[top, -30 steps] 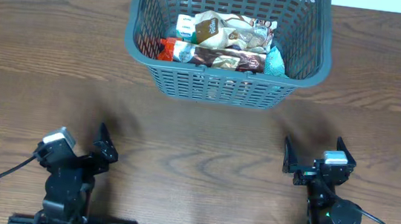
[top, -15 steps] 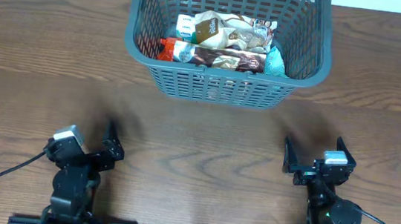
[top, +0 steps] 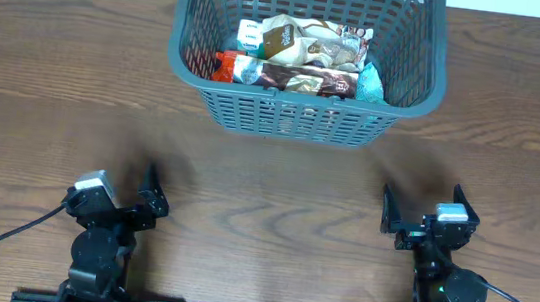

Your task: Pack container

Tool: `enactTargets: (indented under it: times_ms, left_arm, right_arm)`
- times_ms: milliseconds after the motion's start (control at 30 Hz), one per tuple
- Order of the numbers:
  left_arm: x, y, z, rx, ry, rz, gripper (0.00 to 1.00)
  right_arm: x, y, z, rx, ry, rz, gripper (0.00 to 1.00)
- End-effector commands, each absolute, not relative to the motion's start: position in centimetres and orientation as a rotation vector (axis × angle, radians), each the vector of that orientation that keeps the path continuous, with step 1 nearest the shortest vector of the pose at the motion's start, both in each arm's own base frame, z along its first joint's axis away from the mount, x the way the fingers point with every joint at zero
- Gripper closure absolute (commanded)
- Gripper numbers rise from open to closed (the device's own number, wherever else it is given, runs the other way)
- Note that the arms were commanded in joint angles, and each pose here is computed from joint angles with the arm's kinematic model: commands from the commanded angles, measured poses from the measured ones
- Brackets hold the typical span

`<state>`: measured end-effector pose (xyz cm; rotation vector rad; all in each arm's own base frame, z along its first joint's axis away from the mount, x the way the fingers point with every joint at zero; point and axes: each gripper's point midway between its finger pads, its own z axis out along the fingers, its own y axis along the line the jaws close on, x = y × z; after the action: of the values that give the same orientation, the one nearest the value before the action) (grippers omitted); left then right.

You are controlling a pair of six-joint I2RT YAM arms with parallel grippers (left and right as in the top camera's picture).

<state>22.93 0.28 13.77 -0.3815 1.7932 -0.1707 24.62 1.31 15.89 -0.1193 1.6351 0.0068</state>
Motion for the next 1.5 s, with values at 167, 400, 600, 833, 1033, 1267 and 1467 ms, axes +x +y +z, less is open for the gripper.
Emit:
enactTargets:
  times_ms: [167, 400, 600, 833, 1033, 1267, 1467]
  left_arm:
    - [23.0, 0.1, 12.8, -0.176, 1.835, -0.020, 0.01]
    - [23.0, 1.1, 12.8, -0.030, 1.846, 0.151, 0.02]
    - [22.9, 1.9, 12.8, -0.049, 1.847, 0.182, 0.01]
    - [22.9, 2.0, 12.8, -0.054, 1.846, 0.182, 0.01]
    - [23.0, 1.5, 12.8, -0.042, 1.846, 0.147, 0.02]
    - [23.0, 1.4, 12.8, -0.054, 1.845, 0.133, 0.01]
    - [23.0, 1.4, 12.8, -0.054, 1.848, 0.133, 0.01]
  right_arm:
    - [24.6, 1.7, 15.9, -0.141, 1.629, 0.006, 0.01]
    - [24.6, 1.7, 15.9, -0.141, 1.629, 0.006, 0.01]
    - [24.6, 1.7, 15.9, -0.141, 1.629, 0.006, 0.01]
    - [24.6, 1.7, 15.9, -0.141, 1.629, 0.006, 0.01]
    - [24.6, 1.7, 15.9, -0.141, 1.629, 0.006, 0.01]
    - [24.6, 1.7, 15.9, -0.141, 1.629, 0.006, 0.01]
    - [24.6, 1.7, 15.9, -0.141, 1.629, 0.006, 0.01]
